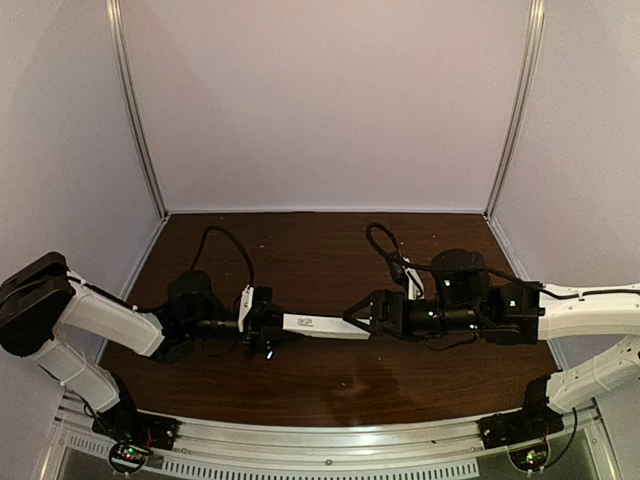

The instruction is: Unload the batteries from the remote control

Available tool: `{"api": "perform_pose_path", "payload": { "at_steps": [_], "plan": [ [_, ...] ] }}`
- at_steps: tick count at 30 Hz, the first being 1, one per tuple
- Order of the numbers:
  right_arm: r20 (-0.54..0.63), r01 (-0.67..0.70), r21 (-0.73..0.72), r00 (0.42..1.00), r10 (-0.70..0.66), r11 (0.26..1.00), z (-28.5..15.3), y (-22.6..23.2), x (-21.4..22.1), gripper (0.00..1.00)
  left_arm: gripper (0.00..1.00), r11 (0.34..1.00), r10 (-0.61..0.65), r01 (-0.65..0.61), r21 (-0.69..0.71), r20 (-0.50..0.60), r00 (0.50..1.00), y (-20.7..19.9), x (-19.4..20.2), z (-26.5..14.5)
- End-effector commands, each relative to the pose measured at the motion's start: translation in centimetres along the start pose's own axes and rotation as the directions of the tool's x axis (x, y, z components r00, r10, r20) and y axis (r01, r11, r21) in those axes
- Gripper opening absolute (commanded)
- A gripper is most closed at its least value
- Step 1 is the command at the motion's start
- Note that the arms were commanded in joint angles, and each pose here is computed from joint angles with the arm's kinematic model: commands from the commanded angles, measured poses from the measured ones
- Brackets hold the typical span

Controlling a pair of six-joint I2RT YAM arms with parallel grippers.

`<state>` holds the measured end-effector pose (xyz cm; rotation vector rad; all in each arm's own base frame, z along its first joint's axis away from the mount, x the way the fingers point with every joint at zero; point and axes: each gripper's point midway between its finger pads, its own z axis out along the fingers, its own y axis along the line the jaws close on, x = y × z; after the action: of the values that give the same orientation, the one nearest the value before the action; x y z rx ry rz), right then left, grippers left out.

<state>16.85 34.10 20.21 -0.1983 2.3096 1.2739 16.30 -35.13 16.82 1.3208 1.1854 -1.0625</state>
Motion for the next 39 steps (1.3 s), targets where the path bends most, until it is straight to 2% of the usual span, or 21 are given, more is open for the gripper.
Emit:
{"api": "perform_pose_path", "payload": {
  "at_steps": [1,18,33,39],
  "plan": [
    [-0.078,-0.019,0.013,0.997,0.02,1.0,0.8,0.1,0.4,1.0,0.0,0.996,0.088,-0.087,-0.014,0.112,0.99,0.4,-2.6,0.3],
    [-0.152,-0.051,0.017,0.987,0.053,0.999,2.0,-0.2,-0.7,0.96,0.0,0.996,0.084,-0.083,-0.015,0.144,0.986,0.6,-2.5,0.6],
    [-0.203,-0.074,0.023,0.976,0.077,0.997,3.5,0.0,-0.8,0.85,0.0,0.996,0.091,-0.088,-0.028,0.126,0.988,1.6,-1.7,1.6],
    [-0.21,-0.074,0.027,0.975,0.078,0.997,3.8,-0.5,-0.5,0.76,0.0,0.996,0.092,-0.09,-0.024,0.124,0.988,1.6,-1.7,1.6]
  ]
}}
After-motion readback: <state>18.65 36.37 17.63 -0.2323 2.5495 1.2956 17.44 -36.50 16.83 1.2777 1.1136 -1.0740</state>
